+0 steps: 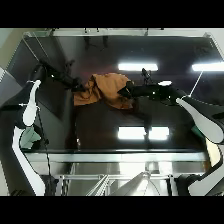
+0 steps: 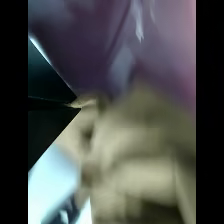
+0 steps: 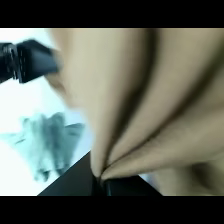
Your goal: Fold the shirts.
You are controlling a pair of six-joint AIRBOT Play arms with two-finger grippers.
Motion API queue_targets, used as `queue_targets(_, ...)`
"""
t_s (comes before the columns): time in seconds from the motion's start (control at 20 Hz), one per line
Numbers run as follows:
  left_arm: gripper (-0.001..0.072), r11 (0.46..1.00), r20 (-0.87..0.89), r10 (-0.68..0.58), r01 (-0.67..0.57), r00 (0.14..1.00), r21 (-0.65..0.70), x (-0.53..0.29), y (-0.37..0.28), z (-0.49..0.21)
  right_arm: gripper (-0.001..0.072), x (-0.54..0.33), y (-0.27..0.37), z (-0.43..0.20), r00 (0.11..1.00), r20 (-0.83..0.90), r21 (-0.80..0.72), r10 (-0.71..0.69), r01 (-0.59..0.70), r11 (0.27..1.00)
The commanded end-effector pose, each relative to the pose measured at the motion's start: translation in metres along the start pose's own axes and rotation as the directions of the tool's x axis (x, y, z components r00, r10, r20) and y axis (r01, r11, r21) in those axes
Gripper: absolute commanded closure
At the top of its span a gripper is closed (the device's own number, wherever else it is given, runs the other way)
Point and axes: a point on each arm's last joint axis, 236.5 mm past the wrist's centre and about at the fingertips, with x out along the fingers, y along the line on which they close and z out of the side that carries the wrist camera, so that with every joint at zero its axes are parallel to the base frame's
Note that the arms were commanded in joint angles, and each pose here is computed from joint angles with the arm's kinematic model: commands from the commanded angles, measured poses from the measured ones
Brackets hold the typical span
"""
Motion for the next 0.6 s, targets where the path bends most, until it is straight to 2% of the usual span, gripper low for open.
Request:
queue_targets(0.0, 0.0689, 0.971, 0.150, -0.215, 0.195, 0.965, 0.138, -0.066, -0.090, 0.029, 0.0696, -0.045, 0.087, 0.016, 0.989, 0.006, -0.192, 0.147, -0.143, 0.971)
queue_targets(0.1, 0.0689, 0.937, 0.268, -0.284, 0.206, 0.921, 0.284, -0.142, -0.152, 0.033, 0.0696, -0.111, 0.164, 0.034, 0.968, 0.073, -0.378, 0.239, -0.195, 0.905)
queue_targets(0.2, 0.0688, 0.898, 0.394, -0.292, 0.109, 0.872, 0.426, -0.224, -0.212, 0.018, 0.0695, -0.202, 0.256, 0.036, 0.915, 0.173, -0.558, 0.364, -0.213, 0.802)
queue_targets(0.35, 0.0688, 0.829, 0.630, -0.279, -0.150, 0.725, 0.539, -0.347, -0.300, -0.035, 0.0695, -0.318, 0.346, 0.000, 0.834, 0.343, -0.751, 0.431, -0.032, 0.660)
queue_targets(0.45, 0.0687, 0.814, 0.763, -0.243, -0.302, 0.599, 0.497, -0.396, -0.330, -0.071, 0.0695, -0.346, 0.361, -0.028, 0.828, 0.422, -0.781, 0.368, 0.127, 0.611)
queue_targets(0.55, 0.0687, 0.805, 0.813, -0.190, -0.387, 0.551, 0.450, -0.410, -0.337, -0.101, 0.0695, -0.347, 0.355, -0.044, 0.842, 0.466, -0.772, 0.271, 0.237, 0.590)
